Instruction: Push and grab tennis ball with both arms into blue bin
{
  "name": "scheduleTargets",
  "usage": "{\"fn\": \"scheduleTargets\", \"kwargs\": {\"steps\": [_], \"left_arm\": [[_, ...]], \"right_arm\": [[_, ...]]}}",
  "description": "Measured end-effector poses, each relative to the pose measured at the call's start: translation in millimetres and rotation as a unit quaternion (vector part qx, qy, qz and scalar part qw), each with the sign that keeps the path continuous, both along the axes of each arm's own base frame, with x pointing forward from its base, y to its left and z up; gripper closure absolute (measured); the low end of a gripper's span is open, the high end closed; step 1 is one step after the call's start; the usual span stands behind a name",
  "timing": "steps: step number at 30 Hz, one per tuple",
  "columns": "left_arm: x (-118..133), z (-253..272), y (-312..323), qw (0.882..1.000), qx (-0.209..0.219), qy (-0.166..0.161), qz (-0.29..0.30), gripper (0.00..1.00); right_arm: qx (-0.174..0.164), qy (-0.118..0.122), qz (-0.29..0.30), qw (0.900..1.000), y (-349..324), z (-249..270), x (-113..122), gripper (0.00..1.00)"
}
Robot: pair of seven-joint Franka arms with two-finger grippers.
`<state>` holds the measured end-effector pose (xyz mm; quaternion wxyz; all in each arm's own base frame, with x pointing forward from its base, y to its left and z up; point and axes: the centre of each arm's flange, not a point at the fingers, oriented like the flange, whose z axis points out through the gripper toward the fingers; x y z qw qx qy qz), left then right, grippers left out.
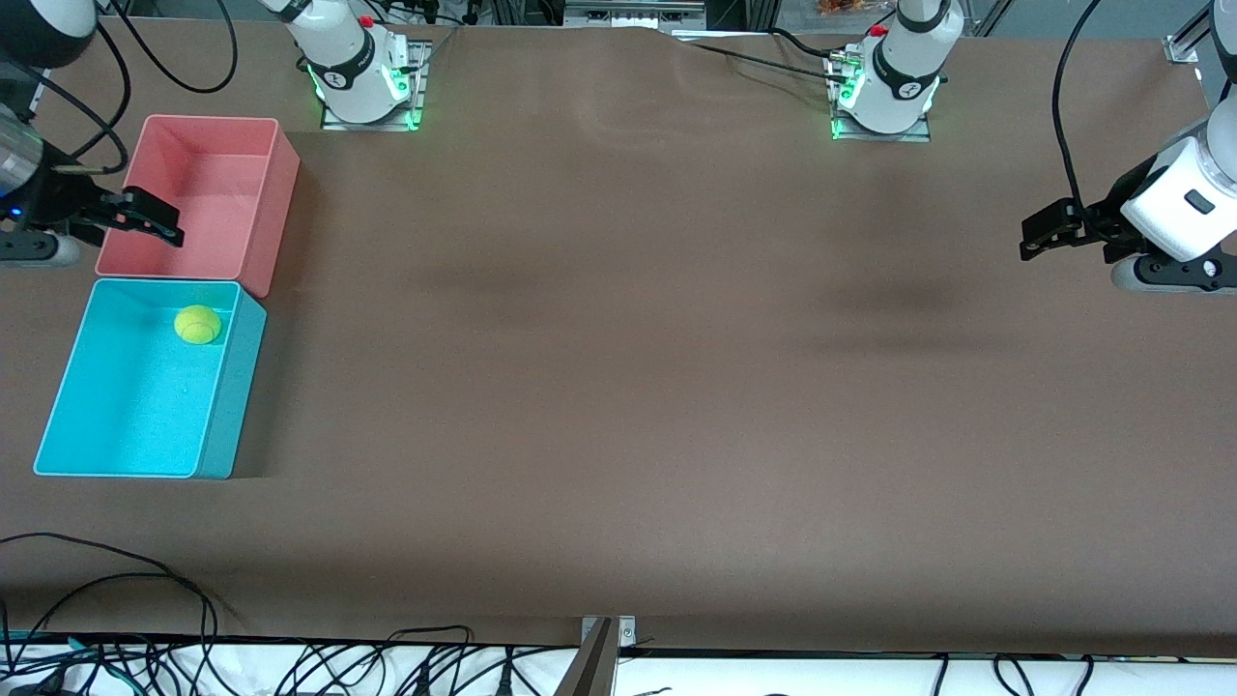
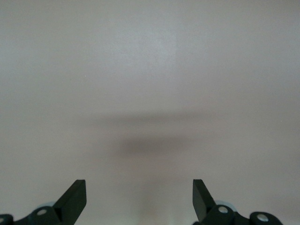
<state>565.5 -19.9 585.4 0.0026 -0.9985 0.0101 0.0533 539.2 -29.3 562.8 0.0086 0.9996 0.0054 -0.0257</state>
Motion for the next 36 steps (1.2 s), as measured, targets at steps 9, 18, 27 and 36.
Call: {"fn": "scheduleTargets", "kwargs": {"steps": [9,18,27,36], "left_arm": [[0.0,0.0,0.0,1.000,0.000,0.000,0.000,0.00],[0.0,0.0,0.0,1.000,0.000,0.000,0.000,0.00],[0.0,0.0,-0.1,1.000,0.000,0.000,0.000,0.00],[0.0,0.0,-0.2,1.000,0.000,0.000,0.000,0.00]], "right_arm": [[0.004,-0.004,0.006,1.000,8.4,32.8,-4.5,0.00],[0.004,-0.004,0.007,1.000,9.7,37.7,-1.6,0.00],[0.004,-0.009,0.009,1.000,11.7,42.1,0.8,0.00],[0.004,-0.009,0.009,1.000,11.7,42.3,0.9,0.00]]}}
